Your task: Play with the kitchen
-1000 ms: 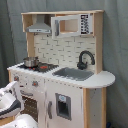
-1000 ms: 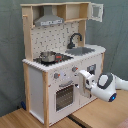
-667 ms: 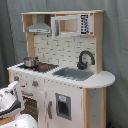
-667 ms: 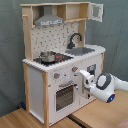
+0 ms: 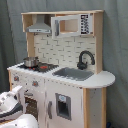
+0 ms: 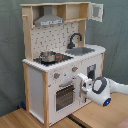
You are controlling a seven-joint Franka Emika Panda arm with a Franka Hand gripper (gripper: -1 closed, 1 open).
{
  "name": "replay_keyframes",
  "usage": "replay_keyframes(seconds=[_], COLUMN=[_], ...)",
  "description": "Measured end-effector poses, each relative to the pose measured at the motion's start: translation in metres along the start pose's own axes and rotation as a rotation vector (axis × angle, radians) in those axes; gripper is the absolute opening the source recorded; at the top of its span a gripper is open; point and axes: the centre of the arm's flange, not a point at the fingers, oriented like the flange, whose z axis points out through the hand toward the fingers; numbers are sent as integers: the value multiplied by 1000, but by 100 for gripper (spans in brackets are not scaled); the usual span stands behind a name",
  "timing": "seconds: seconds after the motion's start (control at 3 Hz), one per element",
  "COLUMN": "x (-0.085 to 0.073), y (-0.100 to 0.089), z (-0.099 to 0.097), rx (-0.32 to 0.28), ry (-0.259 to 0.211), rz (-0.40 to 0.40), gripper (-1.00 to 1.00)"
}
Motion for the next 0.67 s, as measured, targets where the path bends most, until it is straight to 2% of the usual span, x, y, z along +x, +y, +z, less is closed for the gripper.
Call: replay_keyframes(seconds=[0.33, 0.67], x=[0, 2], y=[-10, -13], z=[14, 26], rx=[-9, -16], ry=[-3, -9], rz=[60, 150], gripper=[100, 100])
